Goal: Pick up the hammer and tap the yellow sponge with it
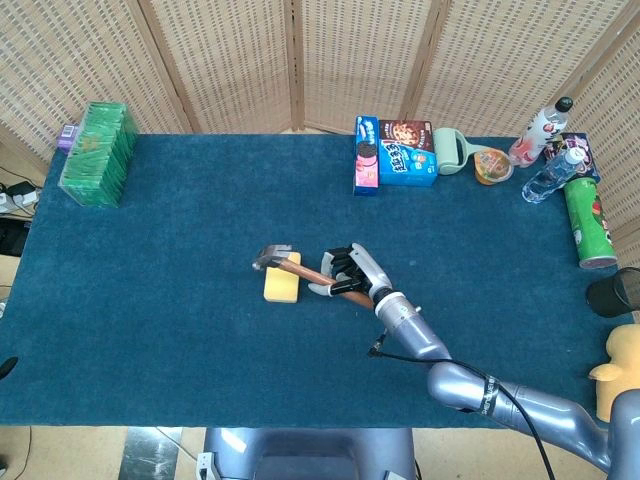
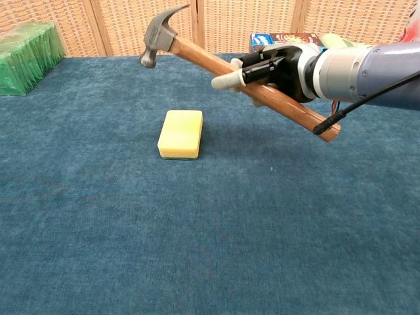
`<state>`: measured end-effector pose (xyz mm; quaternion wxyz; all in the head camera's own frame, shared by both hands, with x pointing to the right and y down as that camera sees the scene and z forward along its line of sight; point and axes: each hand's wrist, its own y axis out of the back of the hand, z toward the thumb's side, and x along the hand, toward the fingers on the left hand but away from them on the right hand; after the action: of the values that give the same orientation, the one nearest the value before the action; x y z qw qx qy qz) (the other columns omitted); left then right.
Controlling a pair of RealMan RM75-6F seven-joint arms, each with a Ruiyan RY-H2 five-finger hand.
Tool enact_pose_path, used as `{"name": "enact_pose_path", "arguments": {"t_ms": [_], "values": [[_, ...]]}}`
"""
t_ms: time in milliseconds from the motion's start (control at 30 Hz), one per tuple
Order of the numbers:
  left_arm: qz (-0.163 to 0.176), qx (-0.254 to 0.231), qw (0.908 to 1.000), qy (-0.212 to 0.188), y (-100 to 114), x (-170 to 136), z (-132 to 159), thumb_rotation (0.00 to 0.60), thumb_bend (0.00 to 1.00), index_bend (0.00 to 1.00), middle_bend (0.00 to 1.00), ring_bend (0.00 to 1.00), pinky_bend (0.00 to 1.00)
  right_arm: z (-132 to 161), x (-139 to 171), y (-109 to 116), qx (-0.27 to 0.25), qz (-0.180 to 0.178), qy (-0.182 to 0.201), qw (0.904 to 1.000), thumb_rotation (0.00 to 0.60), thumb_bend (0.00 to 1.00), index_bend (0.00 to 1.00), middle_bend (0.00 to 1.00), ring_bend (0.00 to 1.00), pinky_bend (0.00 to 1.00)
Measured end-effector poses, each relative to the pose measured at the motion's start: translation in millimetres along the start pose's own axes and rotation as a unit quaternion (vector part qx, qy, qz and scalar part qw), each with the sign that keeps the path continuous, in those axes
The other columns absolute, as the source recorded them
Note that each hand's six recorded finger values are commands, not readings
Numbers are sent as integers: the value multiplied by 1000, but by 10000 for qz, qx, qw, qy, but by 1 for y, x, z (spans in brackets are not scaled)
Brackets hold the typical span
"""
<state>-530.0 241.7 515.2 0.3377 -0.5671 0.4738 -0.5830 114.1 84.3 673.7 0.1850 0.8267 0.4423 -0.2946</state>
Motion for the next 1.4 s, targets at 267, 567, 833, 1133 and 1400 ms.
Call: {"name": "enact_pose_path", "arguments": {"t_ms": [267,567,833,1133,1400], "values": [[4,6,10000,11,0,-1,1,600,181,285,154,58,103,3,5,6,-586,-146,482,9970,600,260,908,1000,1000,1000],[8,24,10000,28,1,-2,0,600,181,284,154,58,103,-3,4,12,-428,-231,766,9959,600,260,908,1000,1000,1000],[19,41,10000,42,2,-2,-1,600,181,284,154,58,103,-20,-7,8,1249,-151,437,9911,600,262,908,1000,1000,1000],[14,45,10000,27,1,-1,0,600,180,285,154,58,103,-38,-20,15,3186,-525,-431,9455,600,267,910,1000,1000,1000],[22,-1,10000,-46,1,1,4,600,180,285,154,58,103,-36,-10,30,3264,-1073,-1065,9330,600,274,910,1000,1000,1000]]}}
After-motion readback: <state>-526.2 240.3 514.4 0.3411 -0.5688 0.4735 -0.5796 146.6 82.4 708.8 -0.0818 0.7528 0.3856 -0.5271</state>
